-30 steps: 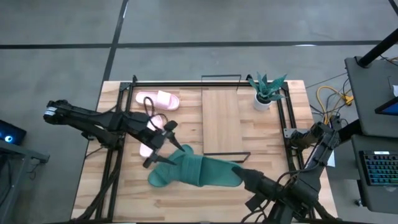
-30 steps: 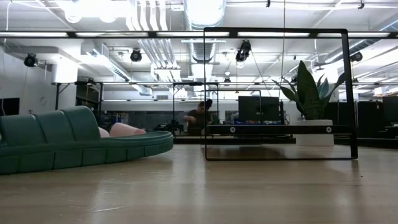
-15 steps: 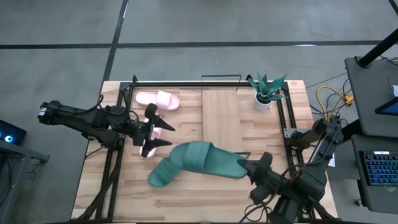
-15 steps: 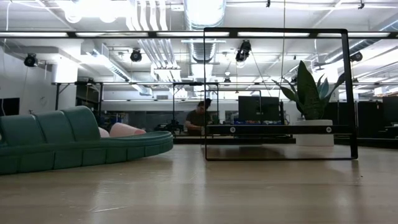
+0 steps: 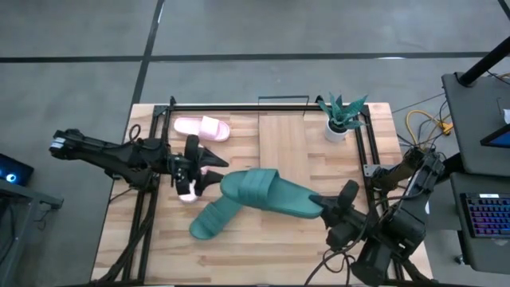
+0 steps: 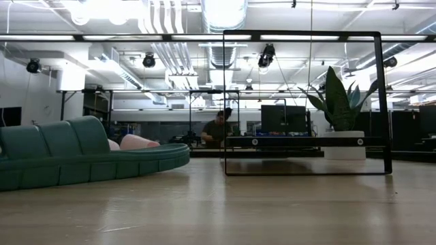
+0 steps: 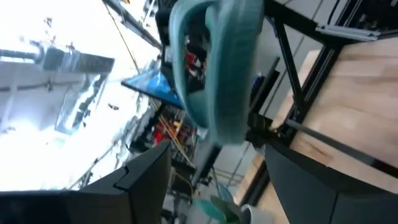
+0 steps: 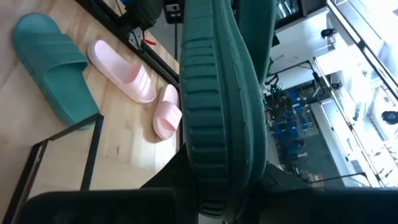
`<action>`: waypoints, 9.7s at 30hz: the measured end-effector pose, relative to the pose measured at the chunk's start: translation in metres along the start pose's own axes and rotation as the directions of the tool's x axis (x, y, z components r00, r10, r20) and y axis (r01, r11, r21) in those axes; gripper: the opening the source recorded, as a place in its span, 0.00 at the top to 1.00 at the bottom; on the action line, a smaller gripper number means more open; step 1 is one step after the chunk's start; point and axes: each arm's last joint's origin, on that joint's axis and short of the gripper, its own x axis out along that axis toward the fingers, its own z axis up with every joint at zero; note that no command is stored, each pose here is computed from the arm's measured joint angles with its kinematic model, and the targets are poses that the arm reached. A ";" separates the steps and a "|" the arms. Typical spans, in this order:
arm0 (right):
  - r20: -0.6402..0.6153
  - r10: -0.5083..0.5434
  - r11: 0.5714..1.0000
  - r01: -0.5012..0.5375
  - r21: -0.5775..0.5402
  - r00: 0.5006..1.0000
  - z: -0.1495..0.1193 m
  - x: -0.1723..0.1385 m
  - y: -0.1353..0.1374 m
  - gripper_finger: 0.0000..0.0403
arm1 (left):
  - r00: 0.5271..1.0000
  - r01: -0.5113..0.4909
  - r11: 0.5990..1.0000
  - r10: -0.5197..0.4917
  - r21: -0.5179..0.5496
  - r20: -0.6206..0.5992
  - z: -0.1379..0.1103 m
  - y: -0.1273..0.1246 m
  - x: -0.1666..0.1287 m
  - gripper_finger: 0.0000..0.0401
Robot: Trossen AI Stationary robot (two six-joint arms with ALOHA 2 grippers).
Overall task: Pick and place slides into the shelf
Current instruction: Put the right green slipper on the shelf
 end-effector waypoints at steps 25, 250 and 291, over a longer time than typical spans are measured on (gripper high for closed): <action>0.000 0.030 0.995 -0.030 0.098 1.000 -0.004 -0.002 -0.009 0.88 | 0.983 -0.027 0.999 0.019 0.039 0.181 0.008 -0.004 0.020 0.39; -0.021 -0.073 0.886 0.074 0.457 0.997 -0.024 -0.007 -0.026 0.46 | 0.564 0.237 0.824 -0.549 -0.515 -0.618 -0.241 -0.098 0.080 1.00; -0.026 -0.053 0.886 0.059 0.459 0.998 -0.024 -0.007 -0.025 0.46 | 0.523 0.175 0.860 -0.494 -0.480 -0.695 -0.286 -0.085 0.075 1.00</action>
